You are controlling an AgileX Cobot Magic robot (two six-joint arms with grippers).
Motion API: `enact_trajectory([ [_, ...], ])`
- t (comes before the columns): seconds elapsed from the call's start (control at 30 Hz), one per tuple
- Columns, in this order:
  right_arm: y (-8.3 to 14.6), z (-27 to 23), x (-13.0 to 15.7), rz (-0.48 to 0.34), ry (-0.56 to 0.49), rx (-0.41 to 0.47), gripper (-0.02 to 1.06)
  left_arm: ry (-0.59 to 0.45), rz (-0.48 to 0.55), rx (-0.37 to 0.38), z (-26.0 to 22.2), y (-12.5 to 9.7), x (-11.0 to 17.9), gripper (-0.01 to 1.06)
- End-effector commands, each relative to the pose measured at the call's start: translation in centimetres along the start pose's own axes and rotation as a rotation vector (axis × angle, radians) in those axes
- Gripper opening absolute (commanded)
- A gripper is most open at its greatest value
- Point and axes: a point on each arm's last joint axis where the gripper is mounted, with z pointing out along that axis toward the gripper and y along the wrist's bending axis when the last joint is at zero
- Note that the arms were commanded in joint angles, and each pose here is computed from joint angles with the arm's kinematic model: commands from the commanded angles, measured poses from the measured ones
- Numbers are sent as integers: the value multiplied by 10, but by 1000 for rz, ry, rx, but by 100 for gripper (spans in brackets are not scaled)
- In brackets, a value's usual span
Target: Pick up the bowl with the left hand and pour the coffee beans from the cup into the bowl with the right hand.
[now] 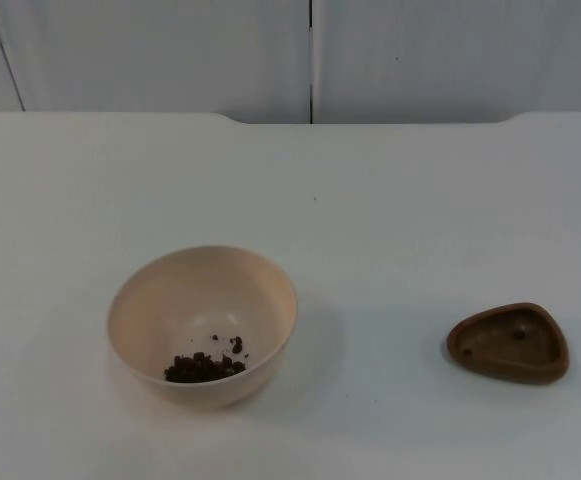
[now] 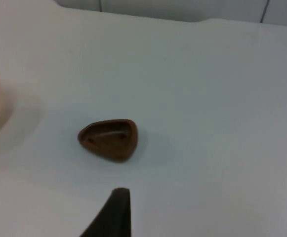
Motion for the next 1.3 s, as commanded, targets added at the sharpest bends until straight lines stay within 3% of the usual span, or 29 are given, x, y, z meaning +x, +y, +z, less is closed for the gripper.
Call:
enact_trajectory([
  [0.0, 1, 1, 0, 45, -3, 82, 105, 4, -6, -5, 1, 0, 2, 105],
  [0.57, 1, 1, 0, 63, -2, 116, 105, 3, -13, -18, 1, 0, 2, 105],
  [1.27, 1, 1, 0, 63, -2, 116, 105, -9, -139, -255, 2, -1, 1, 105],
])
